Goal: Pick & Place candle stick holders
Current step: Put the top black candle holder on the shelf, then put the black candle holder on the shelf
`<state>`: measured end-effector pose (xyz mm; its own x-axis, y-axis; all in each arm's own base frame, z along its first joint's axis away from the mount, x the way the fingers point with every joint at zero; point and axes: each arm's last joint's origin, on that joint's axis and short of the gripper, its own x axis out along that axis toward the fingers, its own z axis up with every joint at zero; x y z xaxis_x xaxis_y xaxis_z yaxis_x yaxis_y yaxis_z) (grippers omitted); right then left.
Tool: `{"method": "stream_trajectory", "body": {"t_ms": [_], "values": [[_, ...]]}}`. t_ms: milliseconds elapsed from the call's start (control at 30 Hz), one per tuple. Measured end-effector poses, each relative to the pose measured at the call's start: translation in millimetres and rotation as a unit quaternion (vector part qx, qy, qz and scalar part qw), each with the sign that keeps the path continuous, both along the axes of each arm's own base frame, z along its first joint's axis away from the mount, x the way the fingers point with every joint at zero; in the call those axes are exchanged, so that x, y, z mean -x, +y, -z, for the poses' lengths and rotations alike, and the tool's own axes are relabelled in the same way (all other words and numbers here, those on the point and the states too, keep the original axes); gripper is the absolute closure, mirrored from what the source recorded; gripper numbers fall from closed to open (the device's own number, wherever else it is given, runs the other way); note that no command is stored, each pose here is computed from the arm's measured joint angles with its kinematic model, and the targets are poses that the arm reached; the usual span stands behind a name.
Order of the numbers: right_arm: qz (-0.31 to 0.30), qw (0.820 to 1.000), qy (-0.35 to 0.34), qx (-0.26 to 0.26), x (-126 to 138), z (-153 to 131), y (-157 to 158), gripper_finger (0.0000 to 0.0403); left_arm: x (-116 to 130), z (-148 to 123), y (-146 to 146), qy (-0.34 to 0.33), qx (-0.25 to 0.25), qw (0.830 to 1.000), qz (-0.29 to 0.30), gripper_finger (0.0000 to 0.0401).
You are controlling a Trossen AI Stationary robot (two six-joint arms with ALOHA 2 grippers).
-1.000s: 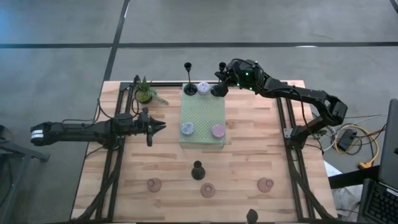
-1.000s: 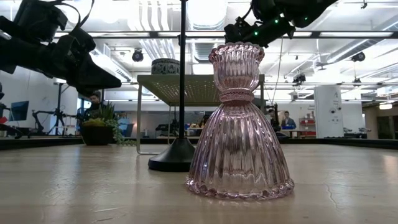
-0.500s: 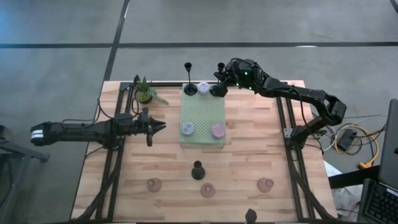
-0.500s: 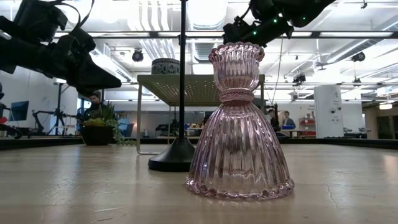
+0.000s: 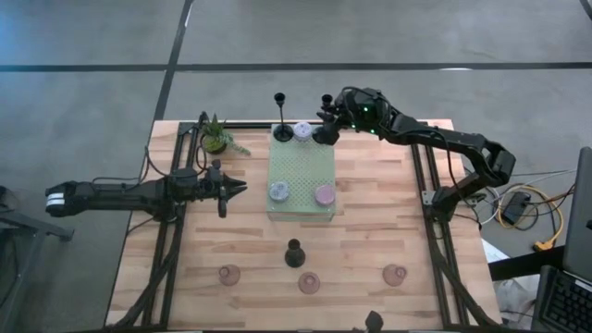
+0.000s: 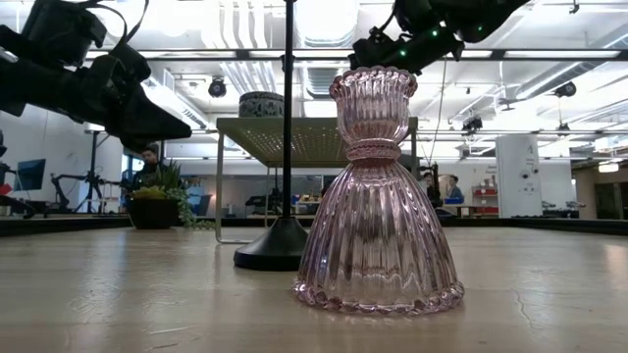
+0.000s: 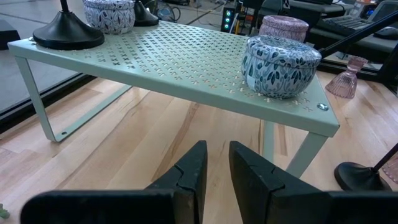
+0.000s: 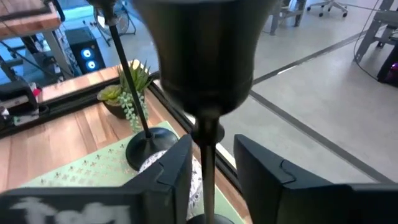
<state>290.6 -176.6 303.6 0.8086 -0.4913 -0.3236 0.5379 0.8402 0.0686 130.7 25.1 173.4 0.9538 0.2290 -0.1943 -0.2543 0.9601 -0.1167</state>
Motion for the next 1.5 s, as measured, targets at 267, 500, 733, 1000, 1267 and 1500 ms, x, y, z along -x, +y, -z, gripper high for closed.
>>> {"method": "stream_trajectory", "body": {"t_ms": [267, 500, 733, 1000, 1267, 1500], "values": [[-0.002, 1.0, 0.024, -0.009, 3.8, -4.9, 2.3, 0.0214, 0.0, 0.0, 0.0, 0.0, 0.0, 1.0, 0.0, 0.033], [-0.005, 1.0, 0.023, 0.007, 15.2, -21.8, 8.9, 0.0162, 0.0, 0.0, 0.0, 0.0, 0.0, 1.0, 0.0, 0.033], [-0.003, 0.998, 0.063, -0.025, 40.1, -31.6, 23.7, 0.0139, 0.0, 0.0, 0.0, 0.0, 0.0, 1.0, 0.0, 0.033], [-0.018, 0.995, 0.091, -0.044, 81.4, -52.2, 51.0, 0.0164, 0.0, 0.0, 0.0, 0.0, 0.0, 1.0, 0.0, 0.033], [-0.114, 0.982, 0.117, -0.091, 117.6, -62.6, 93.9, 0.0198, 0.0, 0.0, 0.0, 0.0, 0.0, 1.0, 0.0, 0.033], [-0.225, 0.961, 0.13, -0.095, 133.0, -67.4, 135.9, 0.0232, 0.0, 0.0, 0.0, 0.0, 0.0, 1.0, 0.0, 0.033]]}}
